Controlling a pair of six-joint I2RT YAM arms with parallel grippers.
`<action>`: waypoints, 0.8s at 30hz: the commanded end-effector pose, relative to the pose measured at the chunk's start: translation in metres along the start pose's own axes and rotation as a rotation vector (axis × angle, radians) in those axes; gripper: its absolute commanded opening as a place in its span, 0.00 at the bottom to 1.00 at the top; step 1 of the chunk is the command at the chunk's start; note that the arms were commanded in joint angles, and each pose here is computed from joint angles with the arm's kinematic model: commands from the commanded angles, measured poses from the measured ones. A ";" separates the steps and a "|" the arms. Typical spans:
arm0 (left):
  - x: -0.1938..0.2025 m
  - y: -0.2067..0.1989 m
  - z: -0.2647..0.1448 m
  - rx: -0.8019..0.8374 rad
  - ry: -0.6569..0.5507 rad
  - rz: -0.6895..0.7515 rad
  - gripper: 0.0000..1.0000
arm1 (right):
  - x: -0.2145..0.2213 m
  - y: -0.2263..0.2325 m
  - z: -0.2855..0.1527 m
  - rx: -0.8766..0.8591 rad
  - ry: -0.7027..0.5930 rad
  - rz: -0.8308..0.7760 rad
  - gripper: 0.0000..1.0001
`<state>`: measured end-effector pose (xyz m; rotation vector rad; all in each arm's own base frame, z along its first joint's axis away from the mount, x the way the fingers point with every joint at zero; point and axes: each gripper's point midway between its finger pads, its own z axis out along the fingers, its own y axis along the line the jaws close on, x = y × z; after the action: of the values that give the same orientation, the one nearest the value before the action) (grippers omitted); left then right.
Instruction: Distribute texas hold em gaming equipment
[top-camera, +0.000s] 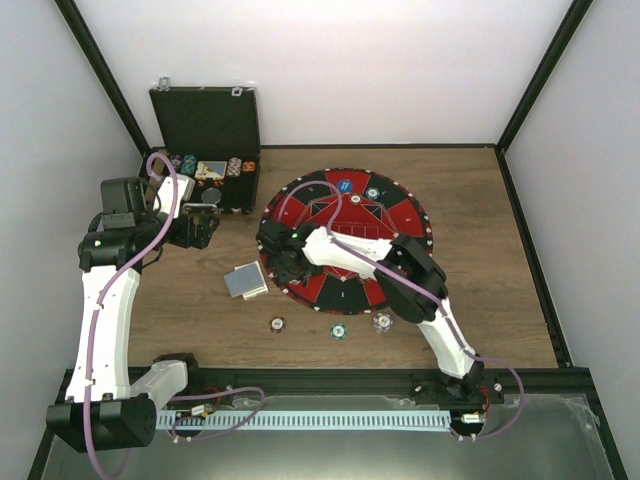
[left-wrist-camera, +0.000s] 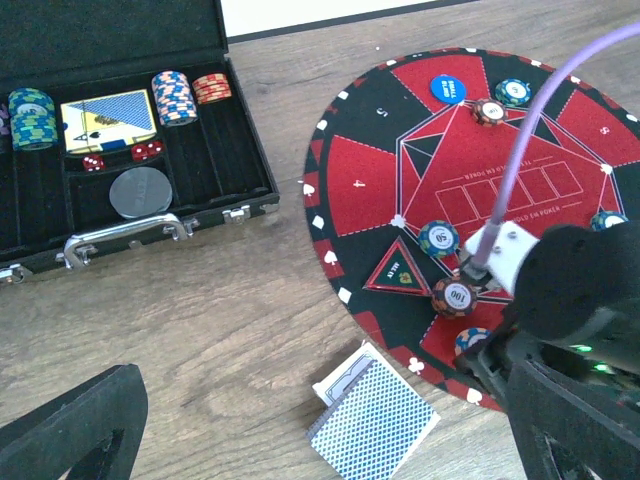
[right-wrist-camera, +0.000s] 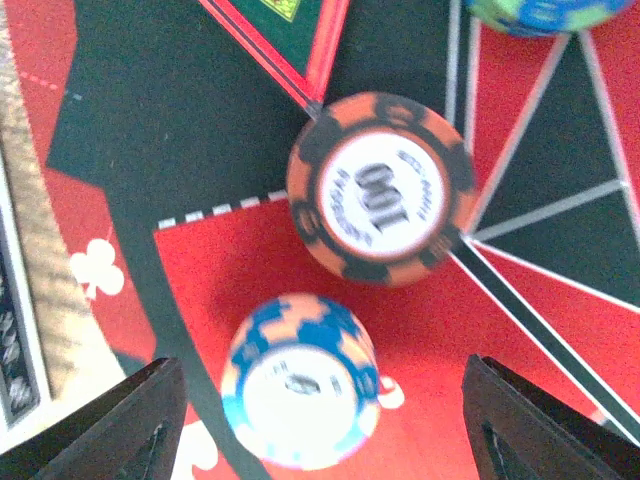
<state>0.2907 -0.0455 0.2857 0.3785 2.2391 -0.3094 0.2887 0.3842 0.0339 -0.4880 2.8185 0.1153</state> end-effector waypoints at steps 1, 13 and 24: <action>-0.008 -0.003 -0.006 0.012 -0.030 0.010 1.00 | -0.005 -0.009 -0.058 -0.027 -0.074 0.026 0.78; -0.002 -0.002 0.001 0.022 -0.018 0.013 1.00 | 0.102 -0.115 -0.099 0.075 -0.027 0.172 0.91; -0.005 -0.004 0.001 0.034 -0.027 0.013 1.00 | 0.157 -0.158 -0.097 0.098 0.026 0.304 0.92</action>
<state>0.2914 -0.0493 0.2841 0.3913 2.2294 -0.3356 0.1790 0.1798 0.0766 -0.1280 2.8877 0.0169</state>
